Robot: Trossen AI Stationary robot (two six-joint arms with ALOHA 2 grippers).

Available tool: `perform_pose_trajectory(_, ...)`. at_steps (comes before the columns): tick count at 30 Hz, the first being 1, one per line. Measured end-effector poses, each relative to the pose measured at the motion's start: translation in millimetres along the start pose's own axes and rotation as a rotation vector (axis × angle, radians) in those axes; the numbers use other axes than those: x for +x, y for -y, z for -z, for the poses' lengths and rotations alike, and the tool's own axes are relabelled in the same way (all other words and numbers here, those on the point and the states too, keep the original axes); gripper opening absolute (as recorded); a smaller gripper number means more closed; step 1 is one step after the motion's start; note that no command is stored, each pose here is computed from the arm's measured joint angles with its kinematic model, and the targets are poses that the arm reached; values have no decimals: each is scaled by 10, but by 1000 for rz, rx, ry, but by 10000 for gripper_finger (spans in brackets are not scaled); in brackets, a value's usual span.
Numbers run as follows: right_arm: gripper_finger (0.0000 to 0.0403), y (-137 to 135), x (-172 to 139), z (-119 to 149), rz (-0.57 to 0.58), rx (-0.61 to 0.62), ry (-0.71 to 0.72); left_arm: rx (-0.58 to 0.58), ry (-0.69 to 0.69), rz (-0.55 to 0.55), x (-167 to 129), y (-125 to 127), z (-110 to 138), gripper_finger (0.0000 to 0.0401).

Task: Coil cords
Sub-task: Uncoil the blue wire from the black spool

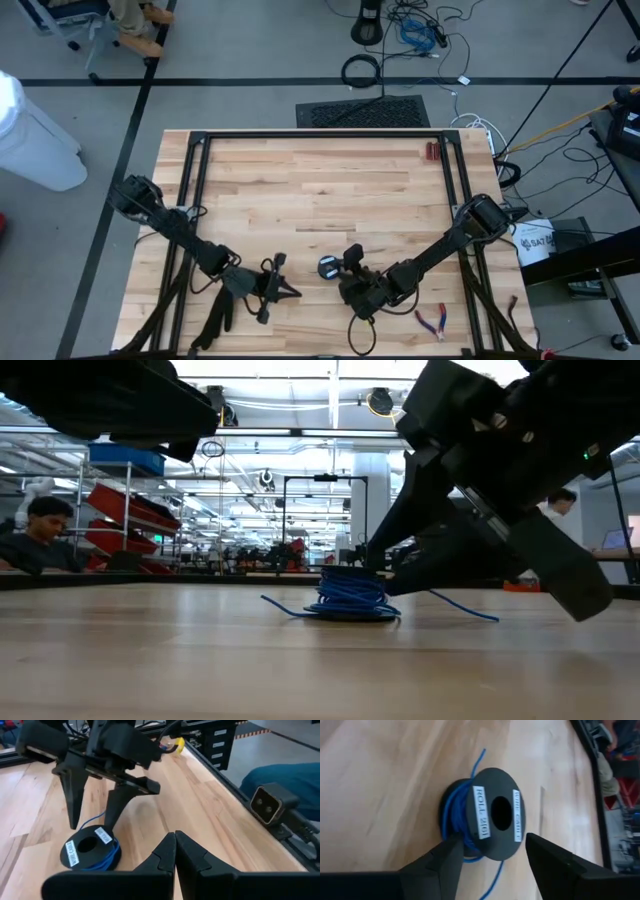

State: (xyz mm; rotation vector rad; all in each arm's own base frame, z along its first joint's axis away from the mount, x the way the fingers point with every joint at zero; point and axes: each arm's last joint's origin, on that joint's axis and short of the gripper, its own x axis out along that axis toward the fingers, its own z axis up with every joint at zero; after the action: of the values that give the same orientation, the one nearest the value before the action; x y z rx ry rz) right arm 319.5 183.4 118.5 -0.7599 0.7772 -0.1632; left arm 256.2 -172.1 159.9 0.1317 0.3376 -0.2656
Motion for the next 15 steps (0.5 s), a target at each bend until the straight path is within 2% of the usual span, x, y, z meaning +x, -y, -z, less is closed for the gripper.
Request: perform_pose_trajectory(15,87,-1,0,-1,-5,-65,1,-2,4,-7,0,-2,-3,11)
